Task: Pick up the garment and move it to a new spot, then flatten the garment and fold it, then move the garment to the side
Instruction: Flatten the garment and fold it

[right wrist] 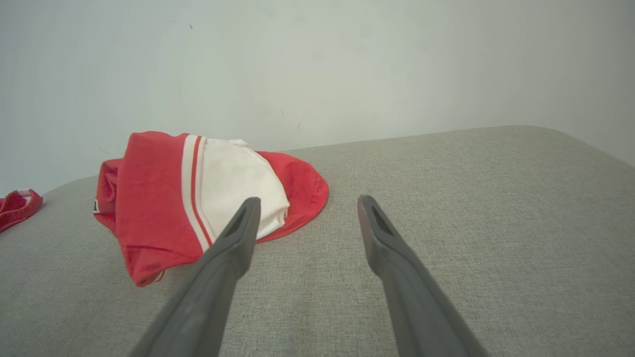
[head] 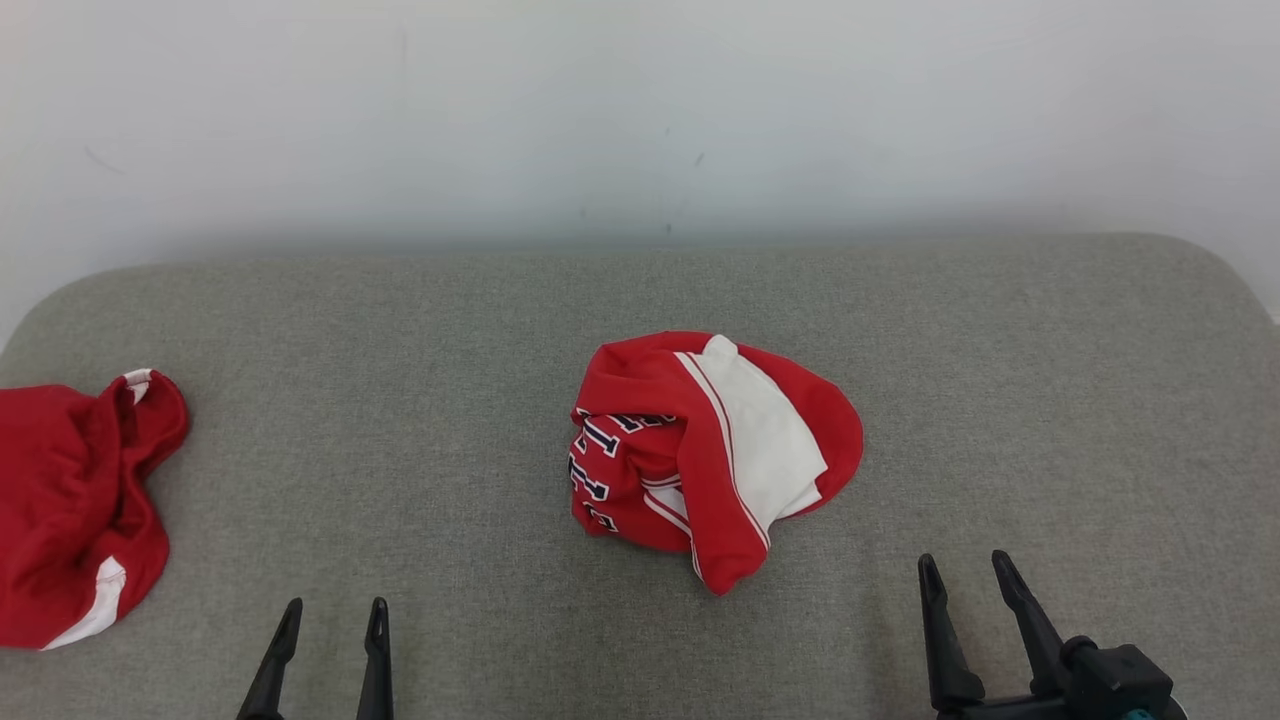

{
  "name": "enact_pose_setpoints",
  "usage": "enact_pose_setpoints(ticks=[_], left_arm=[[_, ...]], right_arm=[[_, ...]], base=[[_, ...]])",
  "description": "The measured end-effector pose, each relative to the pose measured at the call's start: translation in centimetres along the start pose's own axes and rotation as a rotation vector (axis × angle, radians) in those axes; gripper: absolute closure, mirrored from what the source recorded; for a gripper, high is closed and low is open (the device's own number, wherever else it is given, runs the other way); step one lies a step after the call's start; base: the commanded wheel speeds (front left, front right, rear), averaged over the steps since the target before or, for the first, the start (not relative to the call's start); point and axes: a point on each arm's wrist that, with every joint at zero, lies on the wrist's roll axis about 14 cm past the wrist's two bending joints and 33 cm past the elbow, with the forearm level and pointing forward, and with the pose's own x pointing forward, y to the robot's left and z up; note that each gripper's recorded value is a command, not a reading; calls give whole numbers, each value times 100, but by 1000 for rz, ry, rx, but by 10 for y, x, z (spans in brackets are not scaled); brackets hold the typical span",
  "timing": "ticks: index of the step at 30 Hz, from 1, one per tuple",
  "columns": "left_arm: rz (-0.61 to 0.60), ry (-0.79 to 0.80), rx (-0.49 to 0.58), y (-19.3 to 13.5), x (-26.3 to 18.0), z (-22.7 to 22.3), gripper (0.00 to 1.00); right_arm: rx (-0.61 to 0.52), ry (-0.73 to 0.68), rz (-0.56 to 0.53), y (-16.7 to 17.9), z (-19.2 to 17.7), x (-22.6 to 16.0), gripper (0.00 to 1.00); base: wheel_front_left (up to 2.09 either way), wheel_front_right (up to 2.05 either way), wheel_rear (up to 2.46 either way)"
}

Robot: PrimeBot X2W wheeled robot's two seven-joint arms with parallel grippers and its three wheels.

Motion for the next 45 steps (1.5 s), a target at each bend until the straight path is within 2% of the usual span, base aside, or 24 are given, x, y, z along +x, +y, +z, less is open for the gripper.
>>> enact_pose_setpoints(ticks=[45], left_arm=[[36, 6, 10, 11, -5, -2, 0]], right_arm=[[10, 28, 13, 5, -9, -1, 0]], base=[[0, 0, 0]])
